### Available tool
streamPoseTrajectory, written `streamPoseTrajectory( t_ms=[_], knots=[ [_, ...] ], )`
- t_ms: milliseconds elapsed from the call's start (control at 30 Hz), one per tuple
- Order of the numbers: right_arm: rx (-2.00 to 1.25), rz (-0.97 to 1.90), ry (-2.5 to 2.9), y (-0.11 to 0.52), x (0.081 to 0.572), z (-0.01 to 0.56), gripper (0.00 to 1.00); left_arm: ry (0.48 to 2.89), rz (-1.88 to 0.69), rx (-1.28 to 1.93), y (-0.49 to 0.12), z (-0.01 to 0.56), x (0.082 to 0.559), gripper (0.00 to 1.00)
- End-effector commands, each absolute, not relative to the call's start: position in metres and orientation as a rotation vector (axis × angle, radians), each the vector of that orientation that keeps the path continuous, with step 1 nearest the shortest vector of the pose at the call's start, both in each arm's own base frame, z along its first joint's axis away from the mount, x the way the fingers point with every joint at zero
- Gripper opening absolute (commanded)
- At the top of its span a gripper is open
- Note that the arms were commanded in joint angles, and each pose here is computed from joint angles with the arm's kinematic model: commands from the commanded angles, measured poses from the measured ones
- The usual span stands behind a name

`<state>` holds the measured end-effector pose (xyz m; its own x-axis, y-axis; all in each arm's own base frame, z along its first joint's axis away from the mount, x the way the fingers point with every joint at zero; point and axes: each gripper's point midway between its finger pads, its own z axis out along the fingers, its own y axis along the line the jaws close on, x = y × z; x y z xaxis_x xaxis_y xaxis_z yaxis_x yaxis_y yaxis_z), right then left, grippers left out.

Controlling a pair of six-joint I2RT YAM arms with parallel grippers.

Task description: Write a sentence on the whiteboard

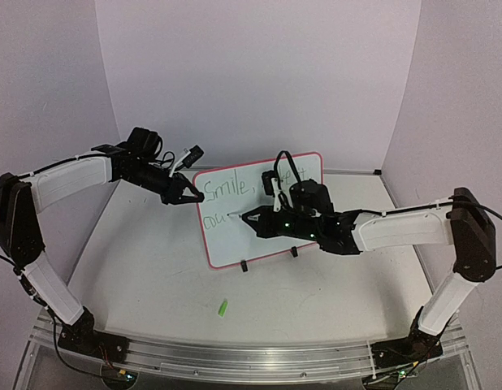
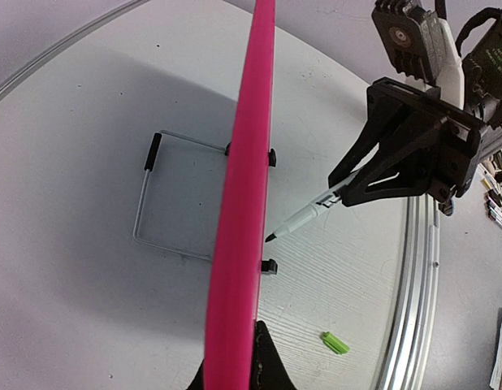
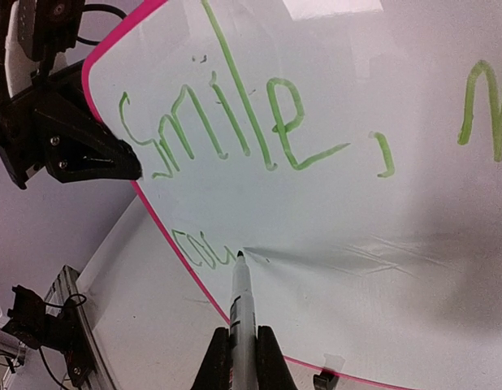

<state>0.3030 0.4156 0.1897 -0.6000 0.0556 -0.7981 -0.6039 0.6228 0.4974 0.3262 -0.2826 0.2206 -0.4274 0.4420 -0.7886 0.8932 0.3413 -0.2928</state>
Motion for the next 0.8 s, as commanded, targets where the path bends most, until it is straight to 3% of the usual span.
streamPoseTrajectory(
  t_ms=[0, 433, 767],
  knots=[
    [-0.416, 0.994, 1.947, 0.420, 0.315, 0.210, 0.00, 1.992, -0.786, 1.186, -0.272, 0.219, 0.344, 0.00],
    [-0.413, 0.987, 1.946, 0.423, 0.320, 0.208, 0.00, 1.990, -0.787, 1.186, -0.272, 0.220, 0.344, 0.00],
    [-0.394, 0.984, 2.030, 0.416, 0.312, 0.177, 0.00, 1.988, -0.785, 1.185, -0.272, 0.221, 0.344, 0.00]
  ],
)
